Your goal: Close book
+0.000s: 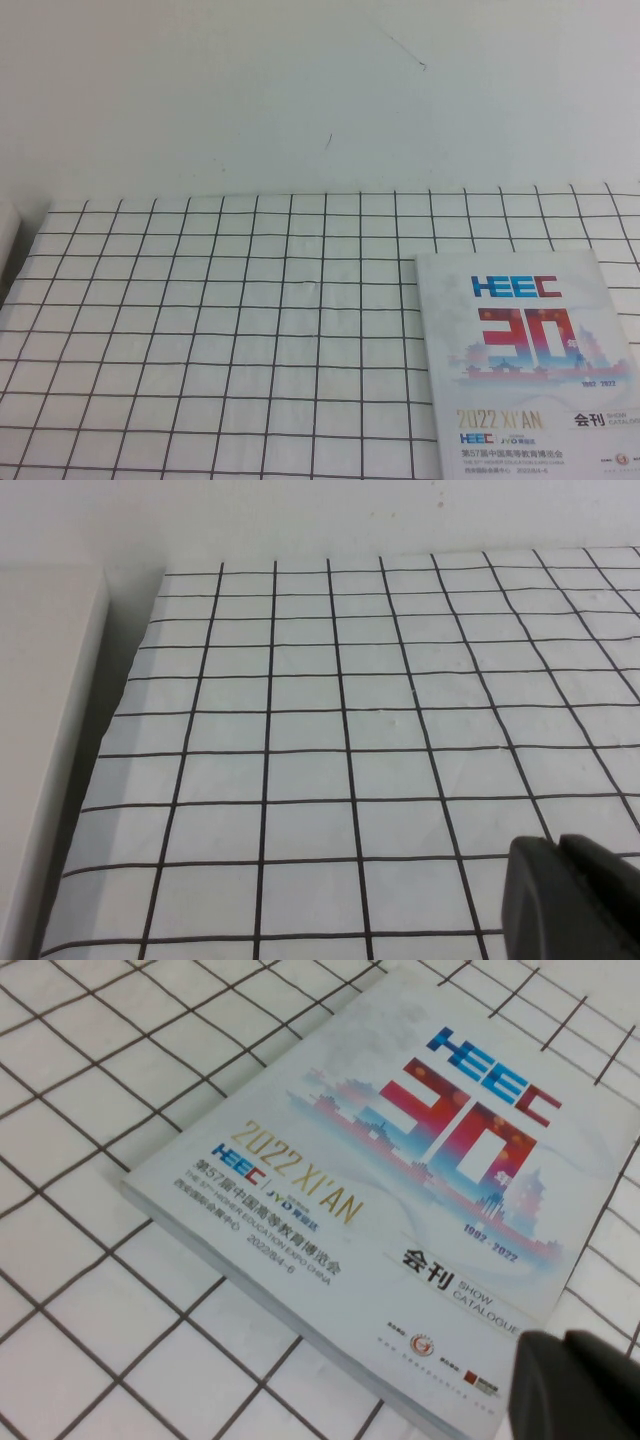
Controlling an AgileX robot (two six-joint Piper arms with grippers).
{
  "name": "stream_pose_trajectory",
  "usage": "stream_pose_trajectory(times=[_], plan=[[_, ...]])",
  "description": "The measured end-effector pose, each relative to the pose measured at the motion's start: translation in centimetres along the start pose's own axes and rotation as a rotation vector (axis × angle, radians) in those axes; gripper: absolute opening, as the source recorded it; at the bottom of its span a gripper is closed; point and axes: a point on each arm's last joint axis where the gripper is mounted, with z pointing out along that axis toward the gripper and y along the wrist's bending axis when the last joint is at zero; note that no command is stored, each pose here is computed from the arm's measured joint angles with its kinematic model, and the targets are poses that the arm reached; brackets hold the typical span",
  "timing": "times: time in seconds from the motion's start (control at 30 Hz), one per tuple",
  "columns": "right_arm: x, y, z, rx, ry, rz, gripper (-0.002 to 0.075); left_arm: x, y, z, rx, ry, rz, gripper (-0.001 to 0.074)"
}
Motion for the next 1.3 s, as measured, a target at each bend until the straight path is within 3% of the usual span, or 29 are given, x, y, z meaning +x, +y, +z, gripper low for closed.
stream_pose_trajectory(times=[0.2, 0.37, 0.57, 0.9, 1.3], plan=[[0.4, -0.6, -1.5, 0.151, -0.134, 0.044, -0.0003, 0.0, 0.0, 0.0, 0.0, -0.002, 0.004, -0.0004], [2.6, -1.0, -1.3, 0.34, -0.191, 0.267, -0.0003, 0.0, 0.0, 0.0, 0.0, -0.002, 0.005, -0.0004], [6.1, -0.5, 1.6, 0.408, -0.172, 0.51, -0.0003, 0.0, 0.0, 0.0, -0.003, -0.002, 0.012, -0.0004], [6.2, -0.6, 1.6, 0.442, -0.142, 0.391, -0.0003, 0.0, 0.0, 0.0, -0.003, -0.001, 0.012, -0.0004], [6.2, -0.6, 1.6, 0.443, -0.139, 0.381, -0.0003, 0.0, 0.0, 0.0, -0.003, 0.0, 0.014, -0.0004]])
